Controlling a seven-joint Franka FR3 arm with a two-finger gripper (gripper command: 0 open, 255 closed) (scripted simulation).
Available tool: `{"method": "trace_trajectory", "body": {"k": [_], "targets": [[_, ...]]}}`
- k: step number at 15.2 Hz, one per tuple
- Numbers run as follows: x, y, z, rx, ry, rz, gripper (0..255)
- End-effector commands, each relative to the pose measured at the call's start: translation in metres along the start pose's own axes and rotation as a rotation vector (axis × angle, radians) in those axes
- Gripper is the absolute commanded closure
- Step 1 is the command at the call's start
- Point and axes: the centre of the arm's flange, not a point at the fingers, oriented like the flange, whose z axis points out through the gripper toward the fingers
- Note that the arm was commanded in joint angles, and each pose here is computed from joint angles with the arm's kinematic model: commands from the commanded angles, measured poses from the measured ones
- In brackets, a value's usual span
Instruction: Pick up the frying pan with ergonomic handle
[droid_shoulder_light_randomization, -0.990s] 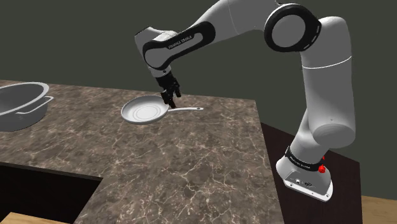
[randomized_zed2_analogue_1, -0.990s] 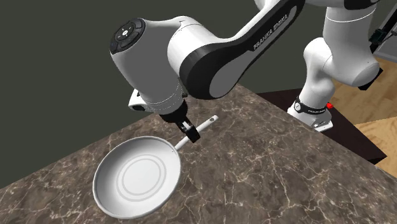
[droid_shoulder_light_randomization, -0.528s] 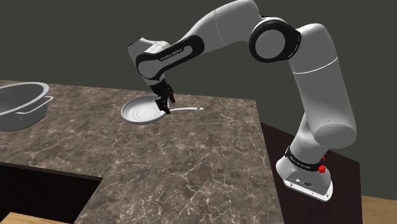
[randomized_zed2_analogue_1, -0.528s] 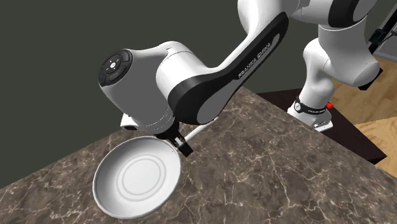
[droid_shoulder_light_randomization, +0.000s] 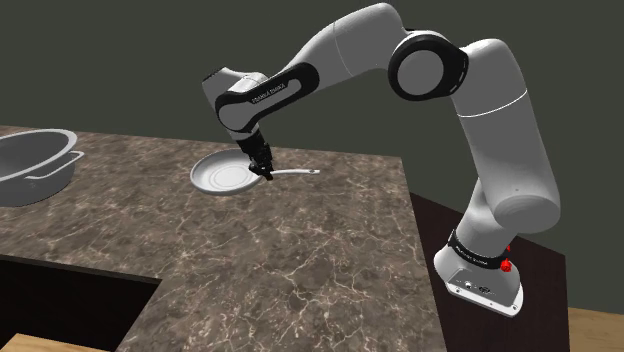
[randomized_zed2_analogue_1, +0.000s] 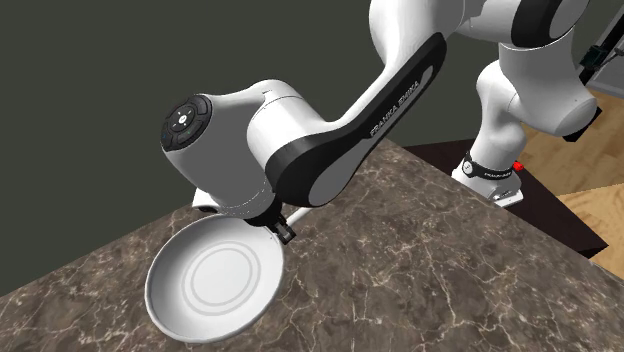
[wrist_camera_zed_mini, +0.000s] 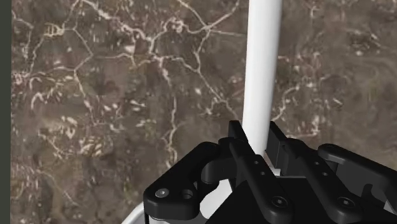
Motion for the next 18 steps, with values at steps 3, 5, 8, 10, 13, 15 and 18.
{"method": "trace_trajectory", "body": {"k": [3,5,8,10,13,15,18], "targets": [[0.000,0.000,0.000,0.000,0.000,0.000,255],[0.000,0.000,0.000,0.000,0.000,0.000,255],[-0.003,0.001,-0.009,0.000,0.000,0.000,255],[-0.006,0.001,-0.019,0.000,0.000,0.000,255],[-0.012,0.002,-0.034,0.000,0.000,0.000,255],[-0.015,0.003,-0.044,0.000,0.000,0.000,255],[-0.020,0.004,-0.059,0.000,0.000,0.000,255]]}}
